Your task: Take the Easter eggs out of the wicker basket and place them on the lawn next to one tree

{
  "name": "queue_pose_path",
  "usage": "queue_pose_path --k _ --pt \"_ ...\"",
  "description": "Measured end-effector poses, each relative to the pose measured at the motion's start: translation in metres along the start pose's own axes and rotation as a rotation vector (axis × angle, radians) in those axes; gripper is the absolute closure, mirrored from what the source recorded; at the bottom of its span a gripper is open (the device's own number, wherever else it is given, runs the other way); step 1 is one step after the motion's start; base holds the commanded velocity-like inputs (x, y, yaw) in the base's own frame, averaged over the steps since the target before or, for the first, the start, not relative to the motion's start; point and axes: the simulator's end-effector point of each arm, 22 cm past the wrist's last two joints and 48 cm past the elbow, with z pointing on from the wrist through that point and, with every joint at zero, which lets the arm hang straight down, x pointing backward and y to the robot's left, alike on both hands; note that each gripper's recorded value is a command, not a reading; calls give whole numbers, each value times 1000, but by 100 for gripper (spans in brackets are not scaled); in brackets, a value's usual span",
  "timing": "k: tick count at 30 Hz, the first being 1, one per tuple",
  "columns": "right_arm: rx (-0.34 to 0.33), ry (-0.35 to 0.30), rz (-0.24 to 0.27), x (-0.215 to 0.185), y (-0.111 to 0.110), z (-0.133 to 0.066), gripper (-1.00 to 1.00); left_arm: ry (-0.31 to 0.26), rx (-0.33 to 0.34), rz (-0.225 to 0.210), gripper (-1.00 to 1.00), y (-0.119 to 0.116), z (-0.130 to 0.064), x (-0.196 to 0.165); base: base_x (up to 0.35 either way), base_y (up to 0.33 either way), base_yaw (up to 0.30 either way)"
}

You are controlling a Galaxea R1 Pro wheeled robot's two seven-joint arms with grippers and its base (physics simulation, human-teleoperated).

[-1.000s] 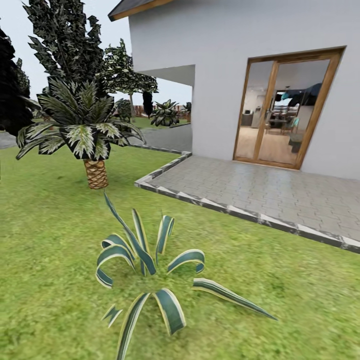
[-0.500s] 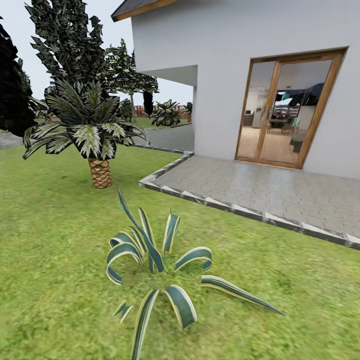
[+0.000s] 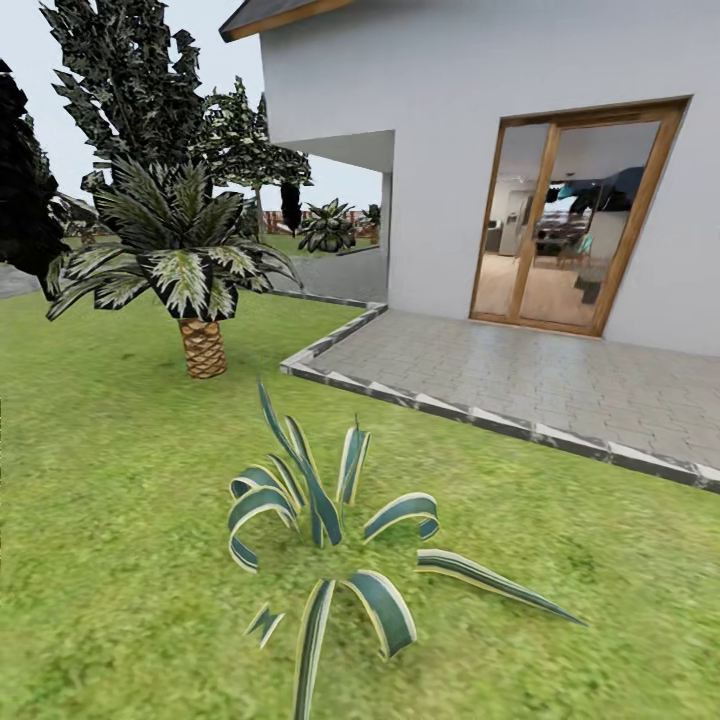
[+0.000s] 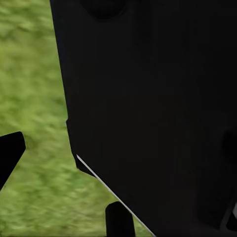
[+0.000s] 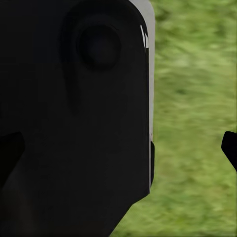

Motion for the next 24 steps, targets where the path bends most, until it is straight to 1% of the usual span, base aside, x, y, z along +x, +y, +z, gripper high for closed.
queue_pose_path --k 10,20,24 --pt "0 0 -2 0 0 0 -100 -1 -1 0 -100 1 0 0 0 21 -15" --pt "-1 7 -3 3 1 0 -100 6 0 -1 -100 0 0 3 0 0 -214" --pt "0 9 -1 4 0 0 -100 9 1 0 -100 0 0 4 0 11 -91"
